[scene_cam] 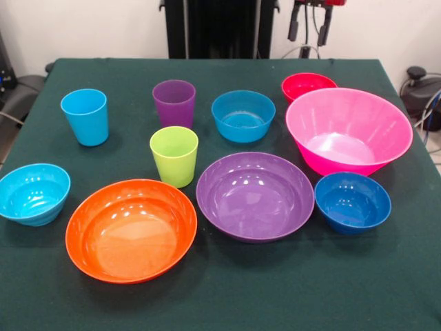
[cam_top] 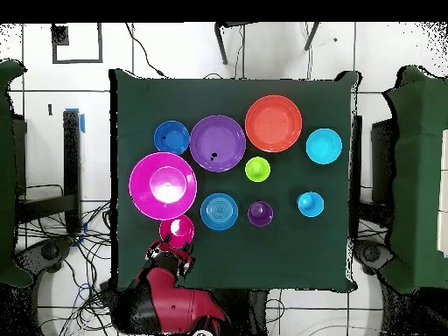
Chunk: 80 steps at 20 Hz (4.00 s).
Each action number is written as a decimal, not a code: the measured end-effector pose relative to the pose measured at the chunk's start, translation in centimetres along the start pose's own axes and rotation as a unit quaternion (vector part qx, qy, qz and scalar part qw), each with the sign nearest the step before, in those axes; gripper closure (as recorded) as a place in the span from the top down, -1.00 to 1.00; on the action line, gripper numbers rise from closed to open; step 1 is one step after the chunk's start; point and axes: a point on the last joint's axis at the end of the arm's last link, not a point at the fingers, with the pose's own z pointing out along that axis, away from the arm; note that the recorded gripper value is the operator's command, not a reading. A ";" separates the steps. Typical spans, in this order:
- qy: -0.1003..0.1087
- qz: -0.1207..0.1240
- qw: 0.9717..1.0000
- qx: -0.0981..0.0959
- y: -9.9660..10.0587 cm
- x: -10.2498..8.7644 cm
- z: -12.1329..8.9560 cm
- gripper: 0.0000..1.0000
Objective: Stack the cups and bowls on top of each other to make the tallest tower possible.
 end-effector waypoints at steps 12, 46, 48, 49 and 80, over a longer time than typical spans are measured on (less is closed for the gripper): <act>0.005 0.008 1.000 0.013 -2.5 0.1 2.2 1.00; 0.009 -0.014 1.000 0.019 -3.8 3.8 5.7 1.00; 0.007 -0.014 1.000 0.018 -3.7 3.7 5.7 1.00; 0.007 -0.014 1.000 0.017 -3.7 3.6 5.7 1.00; 0.002 -0.020 1.000 0.016 -3.1 3.1 8.9 1.00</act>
